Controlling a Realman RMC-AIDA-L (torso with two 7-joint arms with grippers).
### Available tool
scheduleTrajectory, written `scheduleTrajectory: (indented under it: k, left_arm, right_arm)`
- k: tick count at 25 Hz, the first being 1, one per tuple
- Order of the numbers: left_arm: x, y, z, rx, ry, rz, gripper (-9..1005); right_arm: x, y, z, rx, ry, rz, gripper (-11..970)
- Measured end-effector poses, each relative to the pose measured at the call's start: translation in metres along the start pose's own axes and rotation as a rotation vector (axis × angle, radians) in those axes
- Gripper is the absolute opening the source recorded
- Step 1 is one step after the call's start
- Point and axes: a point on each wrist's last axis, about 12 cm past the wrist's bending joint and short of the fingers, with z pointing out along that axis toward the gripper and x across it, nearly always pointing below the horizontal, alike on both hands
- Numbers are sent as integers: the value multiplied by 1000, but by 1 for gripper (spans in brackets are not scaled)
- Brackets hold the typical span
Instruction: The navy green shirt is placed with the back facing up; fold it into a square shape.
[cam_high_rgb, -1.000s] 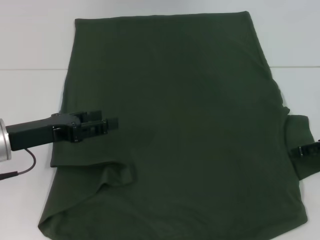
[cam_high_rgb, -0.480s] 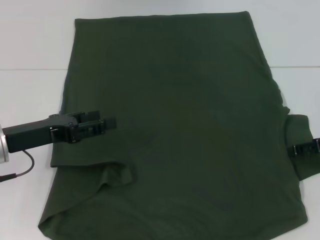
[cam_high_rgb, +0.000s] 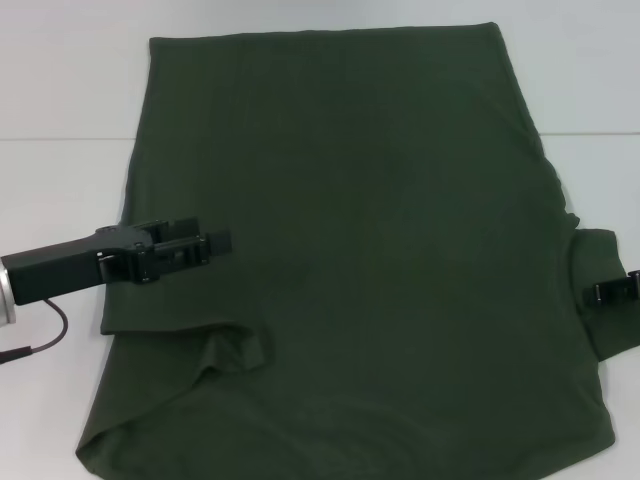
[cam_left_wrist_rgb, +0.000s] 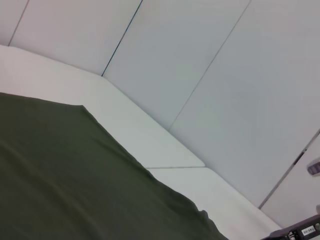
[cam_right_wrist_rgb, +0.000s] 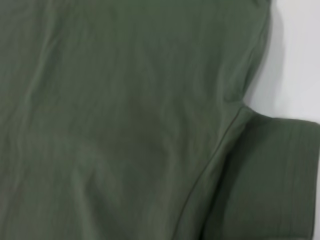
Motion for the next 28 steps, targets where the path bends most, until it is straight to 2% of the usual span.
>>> scheduleTrajectory:
  k: [3,12,17,22,28]
  left_arm:
    - [0,0,0,2,-2,-1,753]
    - [-1,-1,0,7,-11,-2,753]
    - [-1,-1,0,7,-12,-2,753]
    - [-2,-1,0,7,-12,-3,753]
    - [-3,-1,-1,9,-21,-3,752]
  right_arm:
    - [1,-2,-1,4,-2,13,724]
    - [4,-10,-5,16,-28,64,482]
    - [5,-11,-4,18,-30,64,239]
    - [4,-13,-6,34,-32,80,36]
    - [0,-27,-19,130,-62,120,17]
